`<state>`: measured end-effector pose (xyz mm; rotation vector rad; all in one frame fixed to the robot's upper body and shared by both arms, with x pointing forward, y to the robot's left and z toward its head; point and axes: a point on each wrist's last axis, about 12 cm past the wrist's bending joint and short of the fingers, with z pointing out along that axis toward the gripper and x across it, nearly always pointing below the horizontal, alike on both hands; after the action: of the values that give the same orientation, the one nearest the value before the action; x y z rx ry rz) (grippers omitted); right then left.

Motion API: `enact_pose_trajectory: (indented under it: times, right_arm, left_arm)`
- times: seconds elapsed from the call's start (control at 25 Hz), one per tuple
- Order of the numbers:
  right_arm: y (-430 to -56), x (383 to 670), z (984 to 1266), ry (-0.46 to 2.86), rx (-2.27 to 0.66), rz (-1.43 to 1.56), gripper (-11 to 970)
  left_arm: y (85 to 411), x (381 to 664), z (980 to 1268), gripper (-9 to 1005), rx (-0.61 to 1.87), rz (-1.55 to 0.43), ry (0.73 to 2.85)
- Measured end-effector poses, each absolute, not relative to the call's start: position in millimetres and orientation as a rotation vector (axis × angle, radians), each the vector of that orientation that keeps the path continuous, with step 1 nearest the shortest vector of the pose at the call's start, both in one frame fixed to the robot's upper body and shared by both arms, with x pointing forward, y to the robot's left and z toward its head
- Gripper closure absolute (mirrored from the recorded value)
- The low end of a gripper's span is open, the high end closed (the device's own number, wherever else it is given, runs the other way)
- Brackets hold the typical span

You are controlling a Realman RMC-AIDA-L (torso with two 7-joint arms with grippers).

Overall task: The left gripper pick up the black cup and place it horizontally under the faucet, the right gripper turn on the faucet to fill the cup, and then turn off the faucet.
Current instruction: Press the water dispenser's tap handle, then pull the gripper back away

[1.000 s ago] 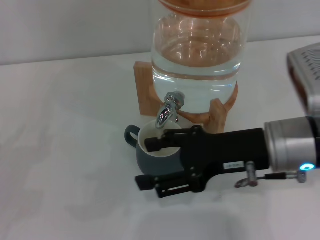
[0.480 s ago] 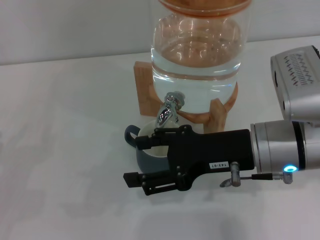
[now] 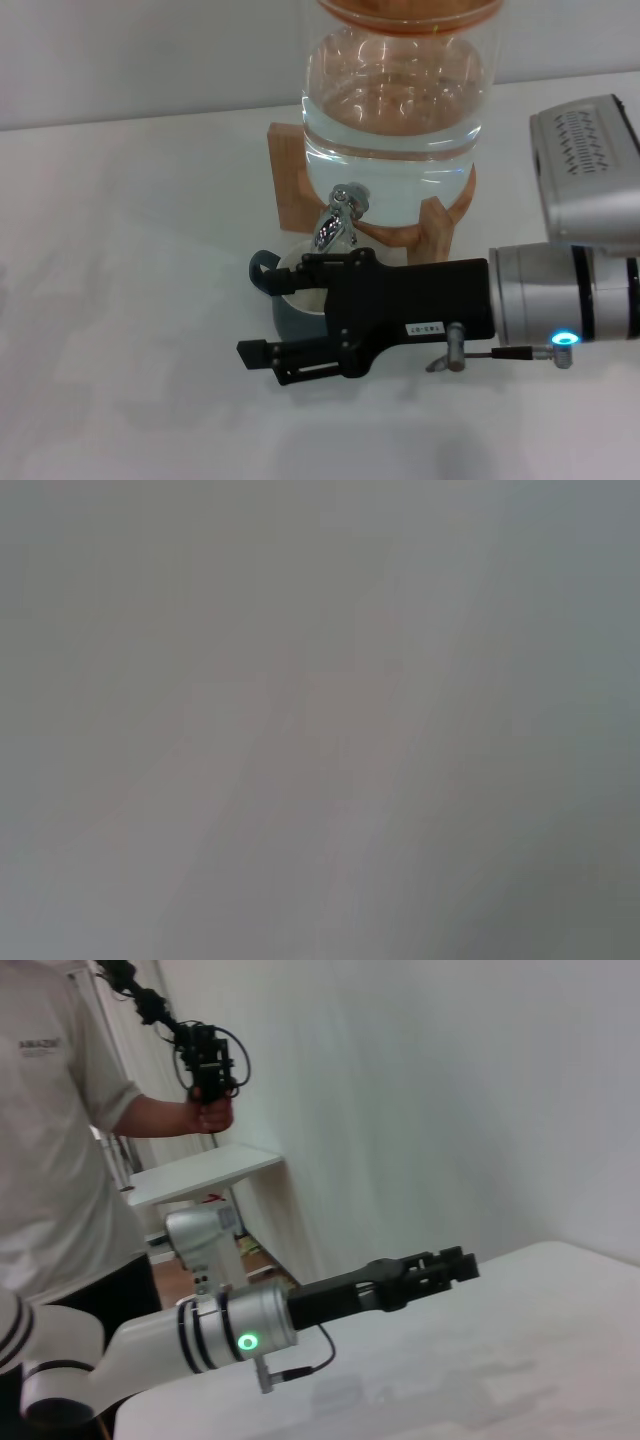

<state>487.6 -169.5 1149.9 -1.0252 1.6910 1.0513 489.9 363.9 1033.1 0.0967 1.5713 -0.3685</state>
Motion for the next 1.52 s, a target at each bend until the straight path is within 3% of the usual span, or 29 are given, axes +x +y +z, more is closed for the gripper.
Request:
enact_pose_trajectory:
  times: [1.52]
  right_arm:
    - [-207, 503, 1140, 1.771, -0.883, 0.960, 149]
  left_arm:
    - [362, 489, 1032, 464, 0.095, -0.371, 1.572]
